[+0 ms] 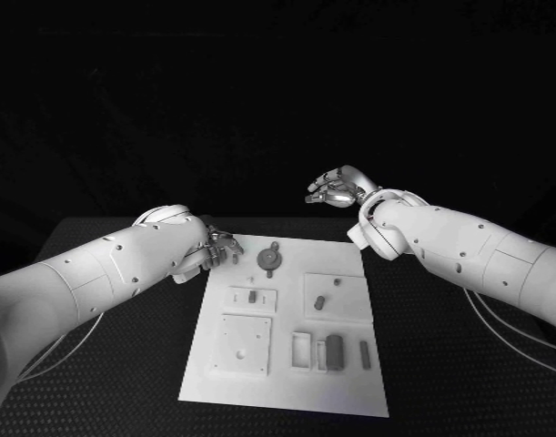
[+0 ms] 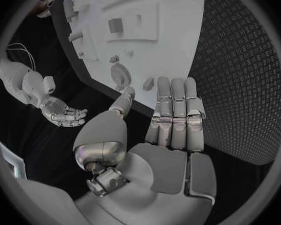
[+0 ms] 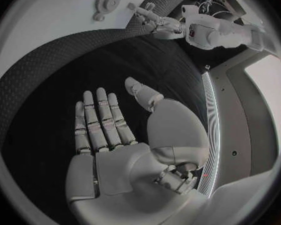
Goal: Assemble the parts on the task board
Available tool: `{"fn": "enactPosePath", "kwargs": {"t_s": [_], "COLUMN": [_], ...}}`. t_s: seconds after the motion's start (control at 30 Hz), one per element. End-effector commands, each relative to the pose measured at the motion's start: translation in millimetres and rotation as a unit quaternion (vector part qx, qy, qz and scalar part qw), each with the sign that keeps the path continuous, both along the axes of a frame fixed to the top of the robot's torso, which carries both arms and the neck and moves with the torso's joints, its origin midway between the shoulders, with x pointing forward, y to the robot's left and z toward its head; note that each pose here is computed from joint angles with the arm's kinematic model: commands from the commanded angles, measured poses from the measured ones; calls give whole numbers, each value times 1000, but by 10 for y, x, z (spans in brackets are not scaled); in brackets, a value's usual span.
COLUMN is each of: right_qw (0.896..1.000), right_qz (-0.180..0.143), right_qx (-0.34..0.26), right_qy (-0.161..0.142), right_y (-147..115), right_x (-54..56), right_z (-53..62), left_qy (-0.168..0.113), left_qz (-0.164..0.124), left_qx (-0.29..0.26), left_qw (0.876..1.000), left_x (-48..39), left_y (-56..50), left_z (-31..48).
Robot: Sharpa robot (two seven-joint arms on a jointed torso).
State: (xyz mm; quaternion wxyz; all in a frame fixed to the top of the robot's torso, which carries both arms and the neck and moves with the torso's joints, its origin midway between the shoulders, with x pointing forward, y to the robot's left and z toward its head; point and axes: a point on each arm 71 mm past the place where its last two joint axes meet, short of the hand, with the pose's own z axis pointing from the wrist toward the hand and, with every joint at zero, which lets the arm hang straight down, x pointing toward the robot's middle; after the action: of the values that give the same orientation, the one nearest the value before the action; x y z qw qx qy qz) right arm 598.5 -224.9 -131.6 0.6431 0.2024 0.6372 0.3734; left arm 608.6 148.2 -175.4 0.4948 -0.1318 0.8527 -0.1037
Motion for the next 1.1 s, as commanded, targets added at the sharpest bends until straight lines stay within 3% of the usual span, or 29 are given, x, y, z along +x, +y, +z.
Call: {"fn": "enactPosePath", "kwargs": {"t_s": [0.03,0.8,1.1], "right_qw": [1000,1000,1000], "right_qz": [7,11,12], "right_qx": [1,2,2], "right_qy": [-3,-3,-3], "right_y": [26,63,72], "right_x": [-8,-12,-12], "right_z": [7,8,9], "left_qy": [-1,29,35], "left_qz": [-9,5,10], "left_qx": [-1,-34,-58], "left_qw": [1000,999,998], "left_x": [9,40,49], "left_y": [-19,40,42], "left_z": [-26,-170,-192]}}
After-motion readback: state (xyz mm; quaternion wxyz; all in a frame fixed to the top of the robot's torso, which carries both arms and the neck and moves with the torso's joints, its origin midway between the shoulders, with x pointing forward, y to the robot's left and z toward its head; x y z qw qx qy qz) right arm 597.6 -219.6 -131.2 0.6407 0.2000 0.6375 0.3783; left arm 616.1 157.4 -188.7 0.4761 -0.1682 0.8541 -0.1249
